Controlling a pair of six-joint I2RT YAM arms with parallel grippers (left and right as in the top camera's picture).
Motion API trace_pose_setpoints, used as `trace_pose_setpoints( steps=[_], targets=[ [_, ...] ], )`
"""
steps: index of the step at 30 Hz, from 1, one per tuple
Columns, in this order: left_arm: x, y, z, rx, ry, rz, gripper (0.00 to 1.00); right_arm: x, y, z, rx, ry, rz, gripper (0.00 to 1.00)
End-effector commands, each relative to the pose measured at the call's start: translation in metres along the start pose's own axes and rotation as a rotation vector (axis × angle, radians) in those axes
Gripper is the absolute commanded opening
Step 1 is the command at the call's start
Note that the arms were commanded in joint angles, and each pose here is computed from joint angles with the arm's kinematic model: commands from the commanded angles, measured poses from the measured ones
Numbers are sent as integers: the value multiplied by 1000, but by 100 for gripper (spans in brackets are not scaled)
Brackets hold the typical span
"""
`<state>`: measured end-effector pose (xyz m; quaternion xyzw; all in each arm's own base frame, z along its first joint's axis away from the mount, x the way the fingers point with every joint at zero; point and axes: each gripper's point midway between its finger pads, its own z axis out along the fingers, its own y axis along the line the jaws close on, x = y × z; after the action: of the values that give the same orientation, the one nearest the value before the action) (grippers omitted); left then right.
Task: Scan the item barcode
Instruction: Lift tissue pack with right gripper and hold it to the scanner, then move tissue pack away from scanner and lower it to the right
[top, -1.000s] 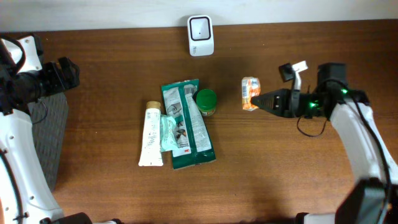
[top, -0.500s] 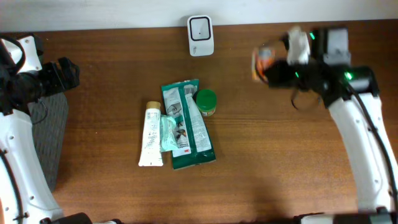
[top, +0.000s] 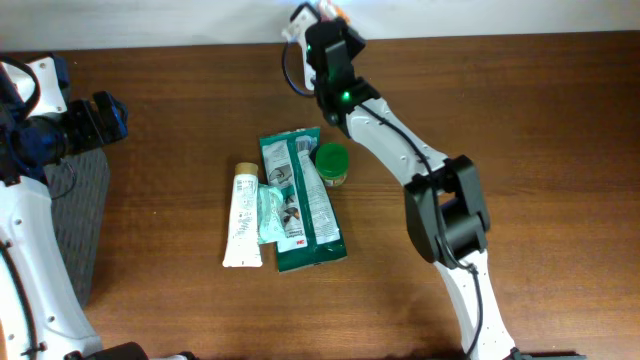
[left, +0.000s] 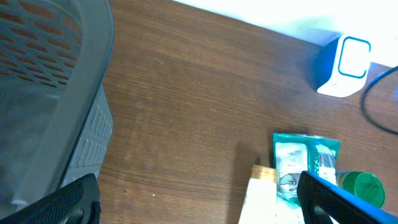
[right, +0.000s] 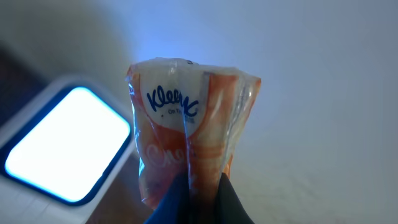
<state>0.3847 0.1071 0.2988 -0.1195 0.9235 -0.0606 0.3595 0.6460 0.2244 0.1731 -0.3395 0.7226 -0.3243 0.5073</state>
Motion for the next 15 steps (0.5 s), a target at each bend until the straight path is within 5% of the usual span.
trace_pose_setpoints(
  steps=[1,10,15],
  targets=[
    [-6,-4,-9,9,-28,22,99,1,10,4,-8,-3,-121,4],
    [-6,-4,-9,9,-28,22,99,4,19,8,-64,-20,-123,4],
    [-6,-4,-9,9,-28,22,99,-27,-49,-28,-28,-61,284,4]
  ],
)
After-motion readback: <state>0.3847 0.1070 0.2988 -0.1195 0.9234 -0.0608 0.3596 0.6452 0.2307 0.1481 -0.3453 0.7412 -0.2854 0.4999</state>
